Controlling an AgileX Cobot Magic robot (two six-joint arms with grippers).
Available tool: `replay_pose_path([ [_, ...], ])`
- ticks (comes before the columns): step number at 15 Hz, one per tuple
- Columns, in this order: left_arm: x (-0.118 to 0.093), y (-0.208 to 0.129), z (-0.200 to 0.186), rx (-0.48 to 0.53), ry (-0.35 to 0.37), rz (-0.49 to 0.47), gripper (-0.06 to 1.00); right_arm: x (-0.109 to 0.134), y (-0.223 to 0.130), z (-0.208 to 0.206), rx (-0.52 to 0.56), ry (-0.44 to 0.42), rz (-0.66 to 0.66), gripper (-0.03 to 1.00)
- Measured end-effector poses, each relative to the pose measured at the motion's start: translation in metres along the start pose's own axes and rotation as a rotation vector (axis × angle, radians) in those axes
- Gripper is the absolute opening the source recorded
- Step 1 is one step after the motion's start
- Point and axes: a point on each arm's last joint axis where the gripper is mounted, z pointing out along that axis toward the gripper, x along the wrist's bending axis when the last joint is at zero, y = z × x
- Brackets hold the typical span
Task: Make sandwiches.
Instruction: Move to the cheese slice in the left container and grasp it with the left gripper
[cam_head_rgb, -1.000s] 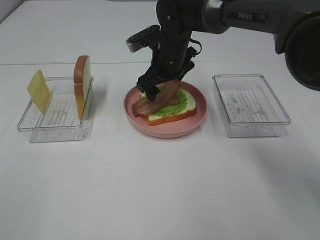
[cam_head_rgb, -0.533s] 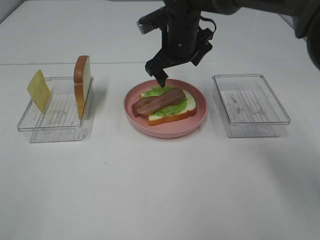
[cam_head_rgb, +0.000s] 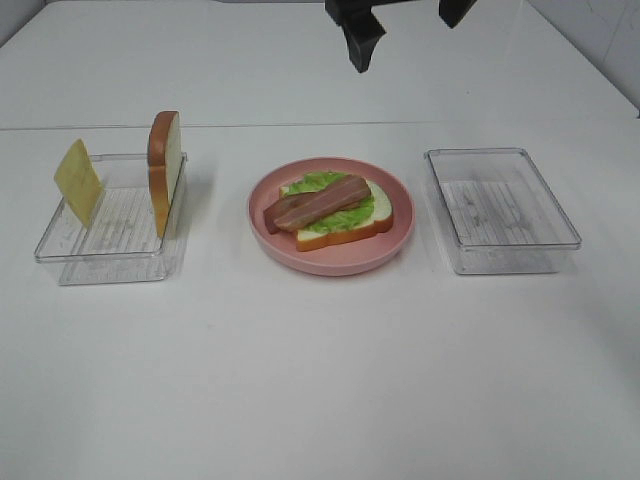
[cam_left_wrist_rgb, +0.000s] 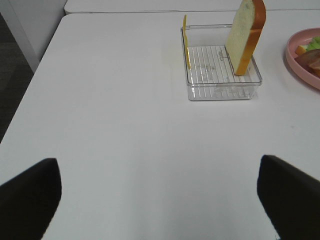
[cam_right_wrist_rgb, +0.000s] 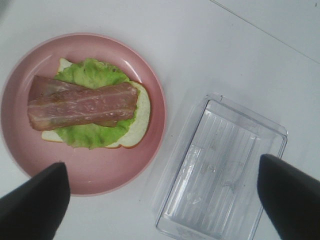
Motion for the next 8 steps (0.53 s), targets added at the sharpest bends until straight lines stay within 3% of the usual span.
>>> replay_pose_path([
  [4,0.0,0.0,0.0,0.0,0.0,0.0,0.99,-0.044,-0.019,-0.037,-0.033,0.083,0.16,0.98],
  [7,0.0,0.0,0.0,0.0,0.0,0.0,0.99,-0.065,-0.049,-0.043,0.022,0.091,0.221,0.98],
  [8,0.0,0.0,0.0,0.0,0.0,0.0,0.99,-0.074,-0.084,-0.053,0.078,0.083,0.256,0.98],
])
